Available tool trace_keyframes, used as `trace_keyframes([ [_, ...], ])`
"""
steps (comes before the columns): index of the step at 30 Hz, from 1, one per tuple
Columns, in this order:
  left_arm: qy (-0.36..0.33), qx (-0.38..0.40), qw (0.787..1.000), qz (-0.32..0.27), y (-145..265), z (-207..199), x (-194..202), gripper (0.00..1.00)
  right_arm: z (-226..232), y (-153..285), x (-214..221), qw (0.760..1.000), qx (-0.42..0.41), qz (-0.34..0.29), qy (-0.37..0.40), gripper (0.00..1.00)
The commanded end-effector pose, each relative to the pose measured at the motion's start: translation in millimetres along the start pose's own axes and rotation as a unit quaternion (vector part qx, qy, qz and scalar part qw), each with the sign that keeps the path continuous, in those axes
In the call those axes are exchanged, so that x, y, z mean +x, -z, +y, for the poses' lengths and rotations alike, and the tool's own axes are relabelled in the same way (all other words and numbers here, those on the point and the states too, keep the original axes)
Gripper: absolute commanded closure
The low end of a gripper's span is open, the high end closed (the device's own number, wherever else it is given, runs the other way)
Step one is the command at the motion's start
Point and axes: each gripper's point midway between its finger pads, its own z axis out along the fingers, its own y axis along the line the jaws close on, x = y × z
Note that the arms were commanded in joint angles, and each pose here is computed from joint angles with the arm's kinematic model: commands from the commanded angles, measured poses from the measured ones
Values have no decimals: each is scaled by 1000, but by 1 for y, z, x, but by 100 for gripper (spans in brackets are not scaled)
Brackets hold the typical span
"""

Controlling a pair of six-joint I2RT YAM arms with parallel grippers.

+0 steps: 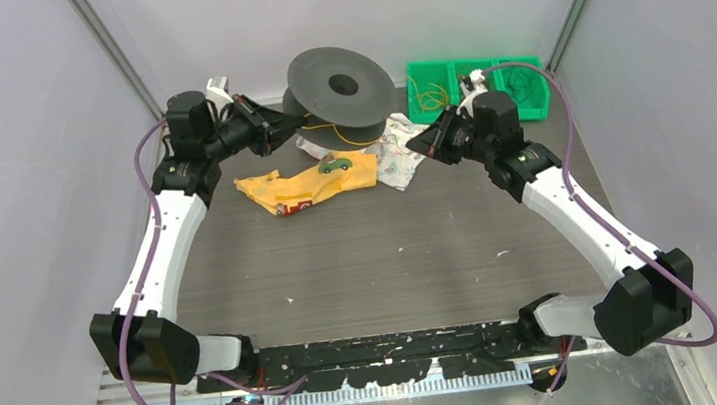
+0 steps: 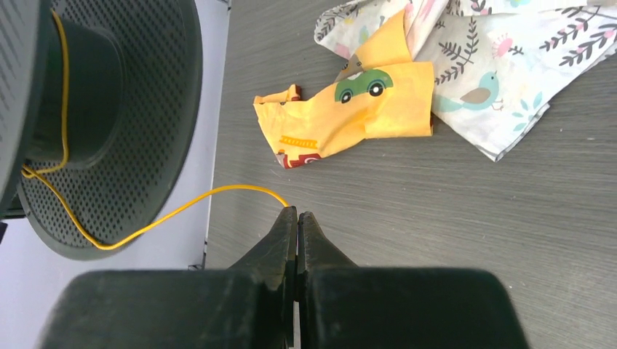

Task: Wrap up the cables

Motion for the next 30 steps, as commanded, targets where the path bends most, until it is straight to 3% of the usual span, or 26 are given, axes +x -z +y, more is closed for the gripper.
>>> trace_keyframes([
  [1, -80, 79, 993, 26, 22, -43, 14, 99, 15, 6, -25, 999, -23, -24, 20, 99],
  [10, -152, 120, 977, 86, 34, -54, 37, 100, -7, 5, -49, 999, 5, -47, 18, 99],
  [16, -229, 156, 949, 150, 44, -53, 71, 99, -13, 7, -64, 998, 15, -61, 15, 100],
  [21, -278, 136, 934, 180, 44, -31, 94, 100, -6, 15, -76, 996, 15, -80, 27, 99],
  [30, -411, 64, 875, 248, 40, 9, 142, 99, 23, 32, -99, 993, -6, -106, 51, 99],
])
